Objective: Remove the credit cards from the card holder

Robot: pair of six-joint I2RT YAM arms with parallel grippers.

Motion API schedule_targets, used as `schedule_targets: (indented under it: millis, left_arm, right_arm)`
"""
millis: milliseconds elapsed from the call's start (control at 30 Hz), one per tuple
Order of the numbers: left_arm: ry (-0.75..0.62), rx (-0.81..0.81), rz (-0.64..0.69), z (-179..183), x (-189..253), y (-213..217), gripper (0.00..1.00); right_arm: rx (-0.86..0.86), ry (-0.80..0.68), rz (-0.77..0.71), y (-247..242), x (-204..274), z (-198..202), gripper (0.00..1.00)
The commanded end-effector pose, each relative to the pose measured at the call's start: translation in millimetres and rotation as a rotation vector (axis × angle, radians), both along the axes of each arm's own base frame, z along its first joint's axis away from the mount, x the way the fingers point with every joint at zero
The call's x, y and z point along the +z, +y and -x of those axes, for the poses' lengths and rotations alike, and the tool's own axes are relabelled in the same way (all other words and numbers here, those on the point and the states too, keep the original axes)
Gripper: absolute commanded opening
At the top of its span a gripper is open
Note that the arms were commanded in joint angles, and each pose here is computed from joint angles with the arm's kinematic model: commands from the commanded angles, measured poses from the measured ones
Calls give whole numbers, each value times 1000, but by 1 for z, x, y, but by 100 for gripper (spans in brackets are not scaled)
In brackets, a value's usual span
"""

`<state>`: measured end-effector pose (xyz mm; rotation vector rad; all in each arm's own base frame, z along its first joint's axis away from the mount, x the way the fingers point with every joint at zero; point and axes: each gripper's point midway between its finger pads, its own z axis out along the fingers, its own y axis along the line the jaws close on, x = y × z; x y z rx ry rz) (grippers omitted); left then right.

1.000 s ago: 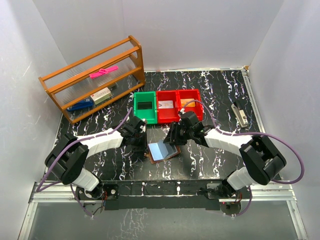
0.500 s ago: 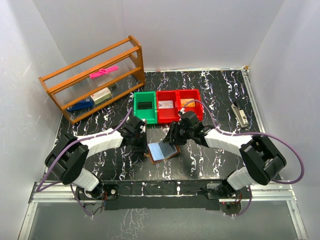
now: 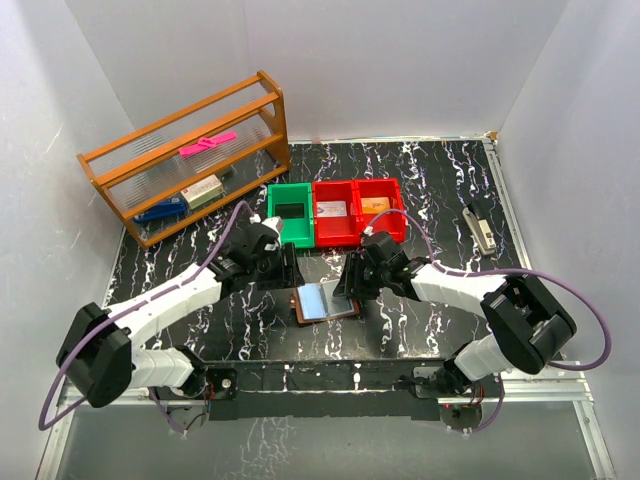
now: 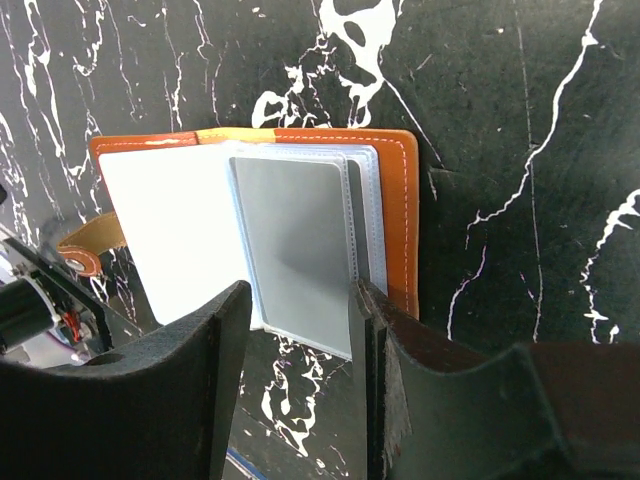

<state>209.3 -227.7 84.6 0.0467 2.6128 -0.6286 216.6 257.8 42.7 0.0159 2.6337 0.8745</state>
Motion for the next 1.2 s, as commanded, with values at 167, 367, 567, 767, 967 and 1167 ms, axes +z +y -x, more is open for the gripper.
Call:
schedule_targets:
  millis: [167, 367, 567, 767, 967, 1167]
  left_arm:
    - [46, -55, 13, -2, -9, -17, 71]
    - [96, -42, -61, 4, -39, -6, 58]
    - [139, -80, -43, 13, -51, -10, 36]
    - [161, -76, -73, 17, -60, -4, 23]
    - [162, -82, -87, 18, -61, -2, 17]
    - [164, -95, -74, 17, -60, -6, 12]
  right_arm:
    - [-25, -46, -69, 10, 14, -9, 42]
    - [-8, -40, -75, 12, 14, -7, 42]
    - [-1, -28, -122, 18, 17, -5, 42]
    - [-18, -42, -114, 17, 21, -9, 42]
    - [-62, -103, 15, -3, 28, -20, 42]
    - [-63, -108, 66, -11, 25, -22, 43]
